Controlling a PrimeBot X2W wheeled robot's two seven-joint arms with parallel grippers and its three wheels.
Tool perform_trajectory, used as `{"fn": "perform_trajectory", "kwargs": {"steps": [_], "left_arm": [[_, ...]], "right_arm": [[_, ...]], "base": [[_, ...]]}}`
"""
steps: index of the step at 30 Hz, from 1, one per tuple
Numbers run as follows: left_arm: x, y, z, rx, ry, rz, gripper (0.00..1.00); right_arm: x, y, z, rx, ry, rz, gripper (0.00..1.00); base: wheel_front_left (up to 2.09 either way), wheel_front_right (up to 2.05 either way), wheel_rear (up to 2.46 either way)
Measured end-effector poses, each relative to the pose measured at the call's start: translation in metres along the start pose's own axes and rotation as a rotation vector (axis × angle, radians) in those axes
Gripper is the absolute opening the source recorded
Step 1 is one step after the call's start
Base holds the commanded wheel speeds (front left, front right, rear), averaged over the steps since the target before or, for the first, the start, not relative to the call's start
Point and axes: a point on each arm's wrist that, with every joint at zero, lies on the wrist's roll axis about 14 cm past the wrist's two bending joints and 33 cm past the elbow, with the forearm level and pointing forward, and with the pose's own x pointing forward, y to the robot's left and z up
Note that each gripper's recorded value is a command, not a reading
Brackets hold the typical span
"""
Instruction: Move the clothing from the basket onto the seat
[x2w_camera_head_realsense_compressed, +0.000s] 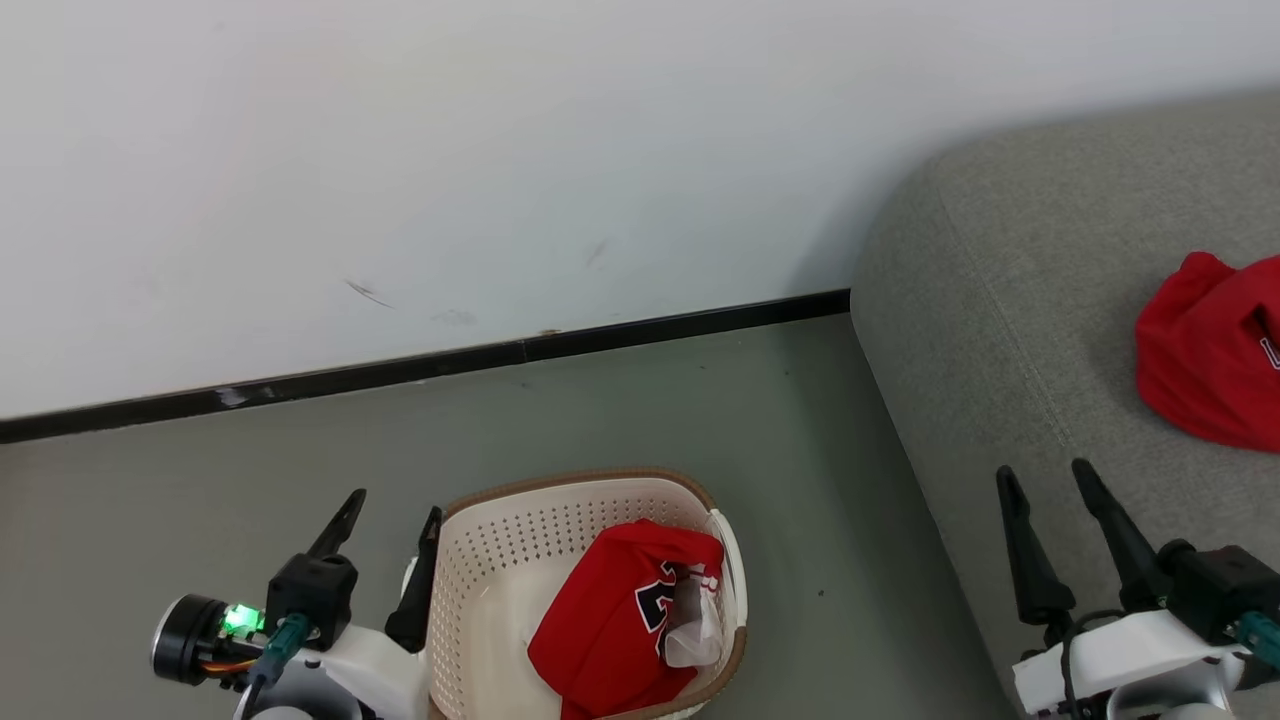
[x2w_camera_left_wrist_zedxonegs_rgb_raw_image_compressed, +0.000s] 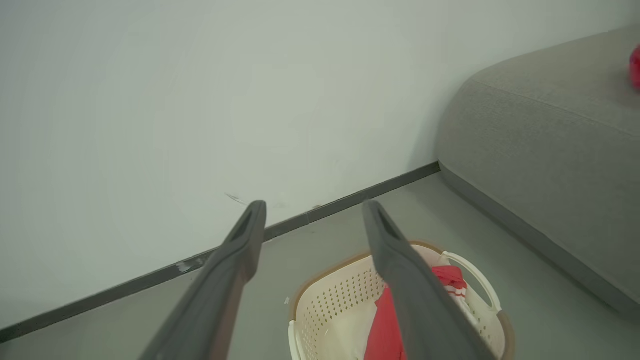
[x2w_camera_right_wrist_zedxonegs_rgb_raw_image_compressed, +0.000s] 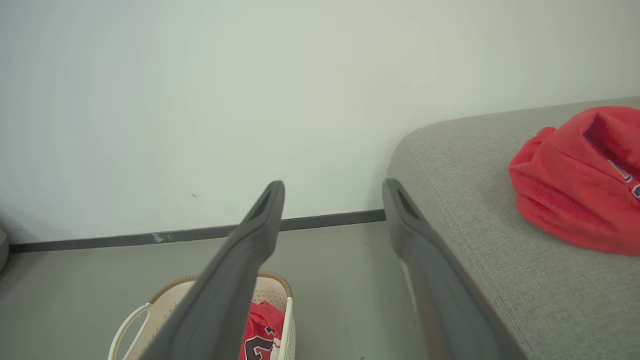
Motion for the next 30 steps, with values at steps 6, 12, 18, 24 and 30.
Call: {"fn": "perform_trajectory", "kwargs": {"steps": [6, 12, 18, 24, 30], "left_arm": [[0.017, -0.025, -0.011, 0.006, 0.040, -0.094, 1.00], [0.036, -0.039, -0.018, 0.005, 0.060, -0.143, 1.00], [0.054, -0.047, -0.029, 0.025, 0.080, -0.183, 1.00], [0.072, -0.055, -0.043, 0.039, 0.108, -0.228, 1.00], [0.092, -0.060, -0.059, 0.040, 0.133, -0.254, 1.00]], "right_arm": [[0.002, -0.016, -0.003, -0.015, 0.011, -0.048, 1.00], [0.003, -0.029, -0.011, -0.027, 0.036, -0.087, 1.00], [0.005, -0.036, -0.019, -0.035, 0.061, -0.108, 1.00], [0.012, -0.040, -0.027, -0.030, 0.080, -0.120, 1.00], [0.029, -0.039, -0.031, -0.032, 0.075, -0.113, 1.00]], "base": [[0.00, 0.00, 0.00], [0.00, 0.00, 0.00], [0.00, 0.00, 0.00], [0.00, 0.00, 0.00], [0.00, 0.00, 0.00]]}}
